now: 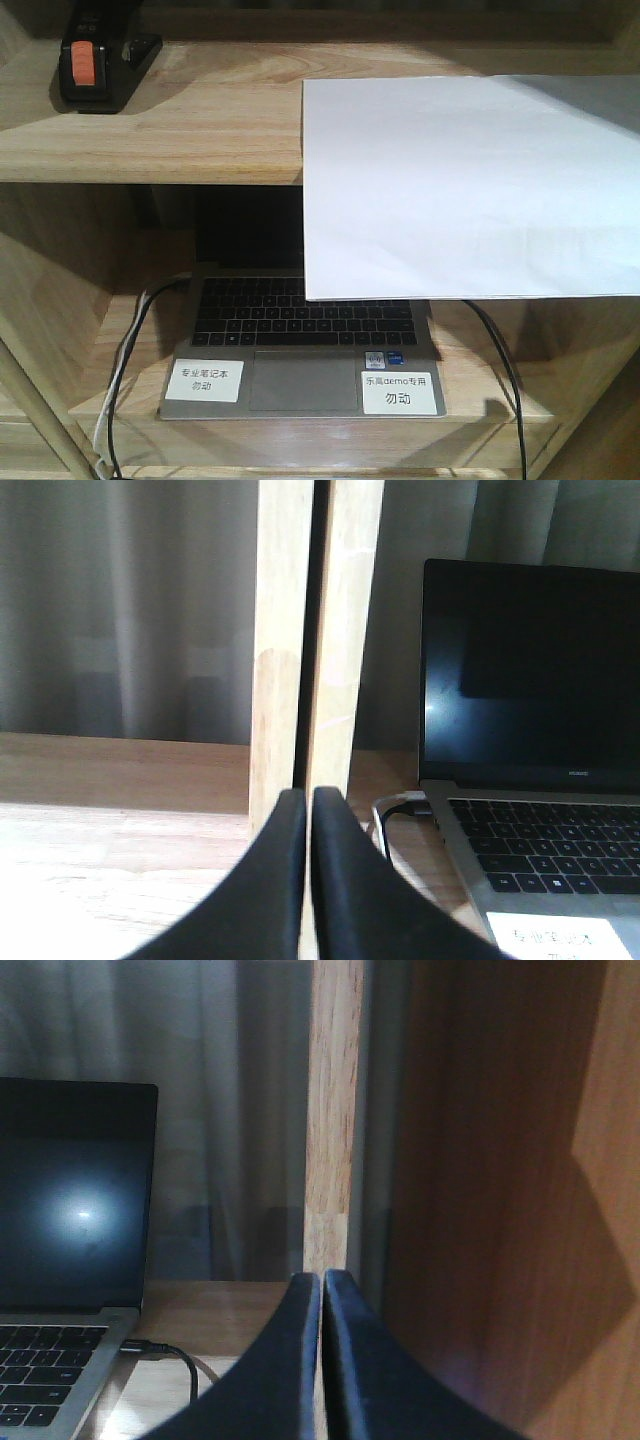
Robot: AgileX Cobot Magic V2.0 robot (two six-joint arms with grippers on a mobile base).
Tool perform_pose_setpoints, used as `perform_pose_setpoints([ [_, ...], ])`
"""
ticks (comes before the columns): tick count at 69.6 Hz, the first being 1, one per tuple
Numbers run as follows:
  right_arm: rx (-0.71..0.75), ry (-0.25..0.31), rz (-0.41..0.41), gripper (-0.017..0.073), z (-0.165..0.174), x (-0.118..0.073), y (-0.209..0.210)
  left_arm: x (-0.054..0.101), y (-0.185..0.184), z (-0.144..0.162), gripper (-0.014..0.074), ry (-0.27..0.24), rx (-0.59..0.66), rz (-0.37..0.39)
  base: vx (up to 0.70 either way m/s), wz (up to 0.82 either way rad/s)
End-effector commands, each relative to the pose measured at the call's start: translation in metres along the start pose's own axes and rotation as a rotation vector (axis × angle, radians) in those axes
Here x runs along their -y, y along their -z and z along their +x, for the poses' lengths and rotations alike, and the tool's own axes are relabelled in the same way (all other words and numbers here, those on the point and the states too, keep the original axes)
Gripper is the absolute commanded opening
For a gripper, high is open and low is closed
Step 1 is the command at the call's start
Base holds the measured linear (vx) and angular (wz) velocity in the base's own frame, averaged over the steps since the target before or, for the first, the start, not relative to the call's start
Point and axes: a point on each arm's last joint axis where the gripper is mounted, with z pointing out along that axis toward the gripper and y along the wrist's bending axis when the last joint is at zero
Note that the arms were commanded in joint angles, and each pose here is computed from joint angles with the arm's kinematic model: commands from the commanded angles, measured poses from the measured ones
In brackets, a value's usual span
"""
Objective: Grab stapler and paper to desk for stapling
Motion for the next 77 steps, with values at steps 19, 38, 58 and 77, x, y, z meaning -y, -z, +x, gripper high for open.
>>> perform_pose_setpoints([
  [19, 0.075, 0.012, 0.013, -0.001, -0.006, 0.0008, 0.0009, 0.0001, 0.0008, -0.0039, -0.0006, 0.011, 0.076, 0.006, 0.0, 0.0],
  [38, 0.075, 0.012, 0.013, -0.001, -0.006, 0.0008, 0.0009, 0.0001, 0.0008, -0.0039, -0.0006, 0.011, 0.076, 0.006, 0.0, 0.0],
  [58, 0.075, 0.012, 0.013, -0.001, -0.006, 0.0008, 0.0009, 0.0001, 0.0008, -0.0039, -0.0006, 0.011, 0.076, 0.006, 0.0, 0.0],
  [77, 0.075, 0.012, 0.013, -0.001, -0.006, 0.0008, 0.0009, 0.0001, 0.0008, -0.0039, -0.0006, 0.011, 0.076, 0.006, 0.0, 0.0],
])
